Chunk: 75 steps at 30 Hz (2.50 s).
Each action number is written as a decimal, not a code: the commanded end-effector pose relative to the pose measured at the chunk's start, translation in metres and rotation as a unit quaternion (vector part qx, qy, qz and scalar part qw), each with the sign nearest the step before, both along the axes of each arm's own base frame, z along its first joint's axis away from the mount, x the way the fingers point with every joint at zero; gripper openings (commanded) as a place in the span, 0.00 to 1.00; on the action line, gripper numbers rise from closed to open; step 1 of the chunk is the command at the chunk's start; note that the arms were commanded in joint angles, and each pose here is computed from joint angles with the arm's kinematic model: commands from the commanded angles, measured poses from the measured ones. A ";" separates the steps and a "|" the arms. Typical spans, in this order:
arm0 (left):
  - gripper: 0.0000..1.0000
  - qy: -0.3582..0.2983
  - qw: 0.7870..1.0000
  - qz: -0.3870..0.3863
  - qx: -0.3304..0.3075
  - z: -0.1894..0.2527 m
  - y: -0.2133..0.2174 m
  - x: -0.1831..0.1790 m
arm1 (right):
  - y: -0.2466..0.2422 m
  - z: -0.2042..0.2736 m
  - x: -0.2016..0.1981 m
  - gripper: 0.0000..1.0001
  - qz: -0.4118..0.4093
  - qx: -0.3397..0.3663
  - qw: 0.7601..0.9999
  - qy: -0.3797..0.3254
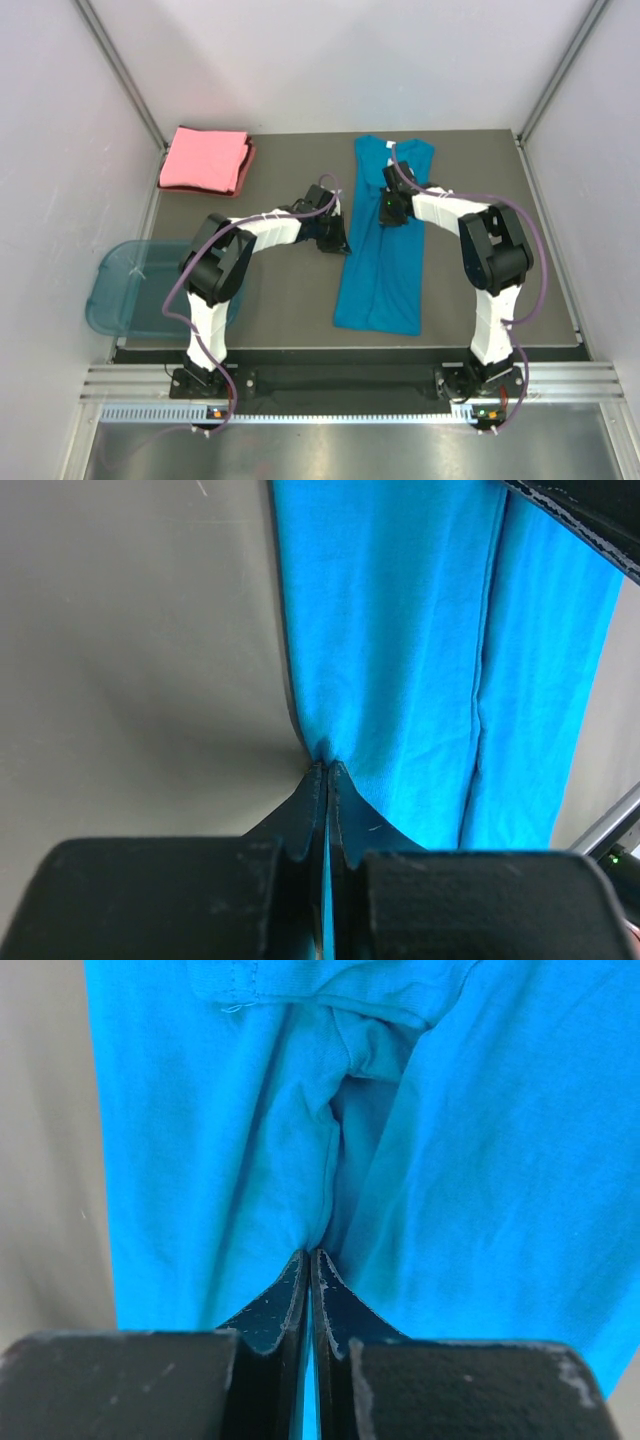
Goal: Fold and stack the t-shirts
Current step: Fold the tshirt
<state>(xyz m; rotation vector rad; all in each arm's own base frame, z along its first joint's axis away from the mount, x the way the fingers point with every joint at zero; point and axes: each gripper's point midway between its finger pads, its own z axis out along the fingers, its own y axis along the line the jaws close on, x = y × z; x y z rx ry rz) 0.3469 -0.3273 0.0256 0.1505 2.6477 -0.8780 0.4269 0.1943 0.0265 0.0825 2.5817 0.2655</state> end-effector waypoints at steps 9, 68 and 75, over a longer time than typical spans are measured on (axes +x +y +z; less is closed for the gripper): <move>0.00 0.002 0.998 0.032 0.050 -0.012 0.016 0.007 | -0.024 0.017 0.001 0.00 -0.026 -0.043 0.998 -0.029; 0.00 -0.057 0.996 0.066 0.000 0.005 0.003 0.133 | -0.030 0.024 0.061 0.00 -0.016 -0.017 0.996 -0.083; 0.00 -0.060 0.996 0.073 0.007 0.006 0.006 0.135 | -0.033 0.027 0.062 0.00 -0.018 -0.019 0.996 -0.086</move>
